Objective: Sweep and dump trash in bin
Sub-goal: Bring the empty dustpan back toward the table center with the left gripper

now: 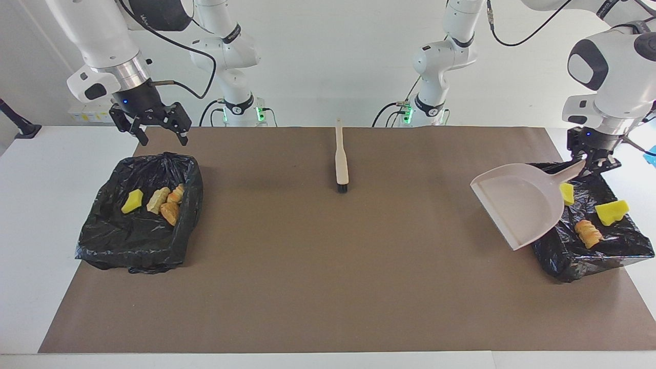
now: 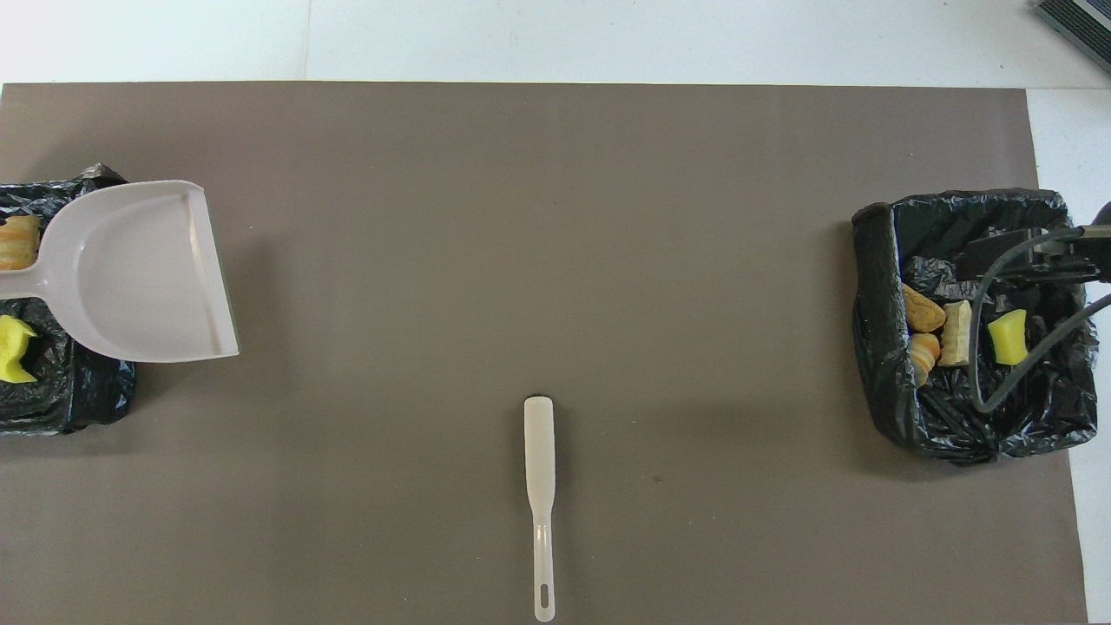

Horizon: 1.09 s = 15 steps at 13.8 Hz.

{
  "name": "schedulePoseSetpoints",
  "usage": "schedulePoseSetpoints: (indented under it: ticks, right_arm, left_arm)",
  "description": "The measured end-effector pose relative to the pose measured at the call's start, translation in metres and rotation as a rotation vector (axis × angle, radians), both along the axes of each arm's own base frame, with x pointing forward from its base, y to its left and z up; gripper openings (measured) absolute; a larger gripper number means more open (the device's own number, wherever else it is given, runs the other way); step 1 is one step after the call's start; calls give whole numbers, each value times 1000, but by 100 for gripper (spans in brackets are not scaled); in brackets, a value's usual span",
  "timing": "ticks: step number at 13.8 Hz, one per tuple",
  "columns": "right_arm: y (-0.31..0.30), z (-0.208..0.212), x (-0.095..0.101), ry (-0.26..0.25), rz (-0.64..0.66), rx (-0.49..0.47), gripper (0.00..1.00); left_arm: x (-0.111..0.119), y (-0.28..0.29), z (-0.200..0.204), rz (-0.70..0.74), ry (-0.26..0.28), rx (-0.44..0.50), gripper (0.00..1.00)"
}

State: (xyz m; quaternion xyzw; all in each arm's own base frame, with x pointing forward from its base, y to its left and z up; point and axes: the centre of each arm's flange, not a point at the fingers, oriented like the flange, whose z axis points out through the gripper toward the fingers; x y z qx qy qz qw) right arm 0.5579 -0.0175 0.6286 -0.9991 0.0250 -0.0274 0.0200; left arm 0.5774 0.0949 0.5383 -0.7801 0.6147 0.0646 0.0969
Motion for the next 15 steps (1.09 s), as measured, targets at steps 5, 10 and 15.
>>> schedulePoseSetpoints:
  ticks: [5,10,15]
  right_arm:
    - [0,0,0,0,0,0,100]
    - [0,0,0,0,0,0,100]
    - [0,0,0,0,0,0,100]
  left_arm:
    - [2,-76,-28,235,-34,-17,33]
    - [1,-164,-63,474,-95,-56,33]
    - [7,-270,-119,766,-160,-156,33]
